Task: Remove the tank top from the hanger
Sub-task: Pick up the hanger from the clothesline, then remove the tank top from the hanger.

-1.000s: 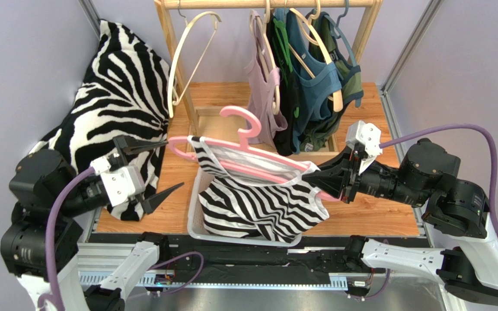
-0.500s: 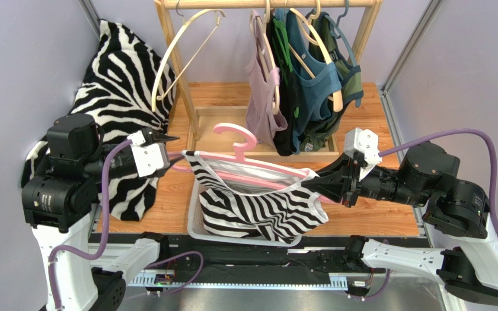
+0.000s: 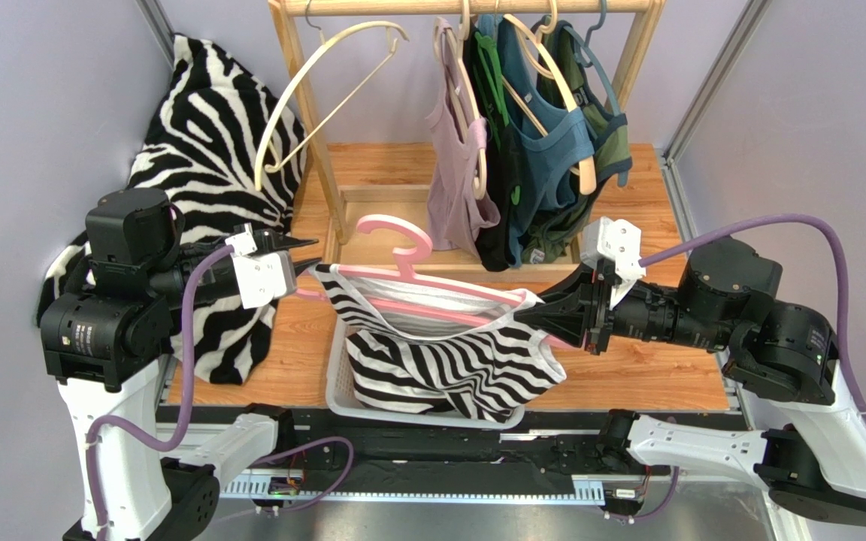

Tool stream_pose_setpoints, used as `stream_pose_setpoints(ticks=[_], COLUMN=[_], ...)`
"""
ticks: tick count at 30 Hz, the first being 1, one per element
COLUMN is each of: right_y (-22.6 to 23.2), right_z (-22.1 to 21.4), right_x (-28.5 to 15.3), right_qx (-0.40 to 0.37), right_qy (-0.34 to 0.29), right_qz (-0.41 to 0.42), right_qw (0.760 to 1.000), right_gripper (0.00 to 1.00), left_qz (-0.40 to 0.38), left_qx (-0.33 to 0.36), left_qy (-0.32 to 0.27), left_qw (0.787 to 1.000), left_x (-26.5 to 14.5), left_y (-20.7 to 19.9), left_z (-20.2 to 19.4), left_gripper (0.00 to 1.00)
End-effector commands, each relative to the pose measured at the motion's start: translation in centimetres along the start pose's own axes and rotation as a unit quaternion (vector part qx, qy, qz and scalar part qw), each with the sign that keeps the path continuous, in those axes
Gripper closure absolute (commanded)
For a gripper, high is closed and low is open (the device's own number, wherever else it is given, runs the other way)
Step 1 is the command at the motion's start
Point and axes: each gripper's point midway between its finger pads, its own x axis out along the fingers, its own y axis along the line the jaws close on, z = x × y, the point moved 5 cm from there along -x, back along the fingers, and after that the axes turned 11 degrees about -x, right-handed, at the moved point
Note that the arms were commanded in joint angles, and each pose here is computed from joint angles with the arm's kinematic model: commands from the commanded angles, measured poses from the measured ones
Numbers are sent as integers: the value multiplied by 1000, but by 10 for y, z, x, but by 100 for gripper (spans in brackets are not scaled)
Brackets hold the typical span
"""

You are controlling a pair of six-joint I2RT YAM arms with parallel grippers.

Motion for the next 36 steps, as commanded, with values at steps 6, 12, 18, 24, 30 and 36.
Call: stream_pose_setpoints(ticks=[6,12,18,24,30,36], right_y=[-6,-6,-5,-7,-15,-17], right_z=[30,27,29,30,24,14], right_x=[-25,-26,-27,-29,-33,-22], right_qx=[-36,-35,-34,-41,-60,-61], right_qy=[-49,-42,-46,-43,-18,9], right_qz=[-27,-30,-24,-30,-61,-56], right_qw=[998,998,998,998,996,997], right_gripper=[100,100,100,100,100,100], left_qz=[-58,-58,-74,-88,-64,112], left_qx=[-76,-73,-112,-112,-93,-25], left_qy=[85,66,91,89,83,1], left_qw=[992,993,987,986,990,993], left_x=[-19,-21,-10,-9,-17,-35], left_y=[-55,-58,-53,-60,-61,-27], left_z=[-32,-24,-42,-42,-32,5], left_gripper=[66,57,50,50,48,18])
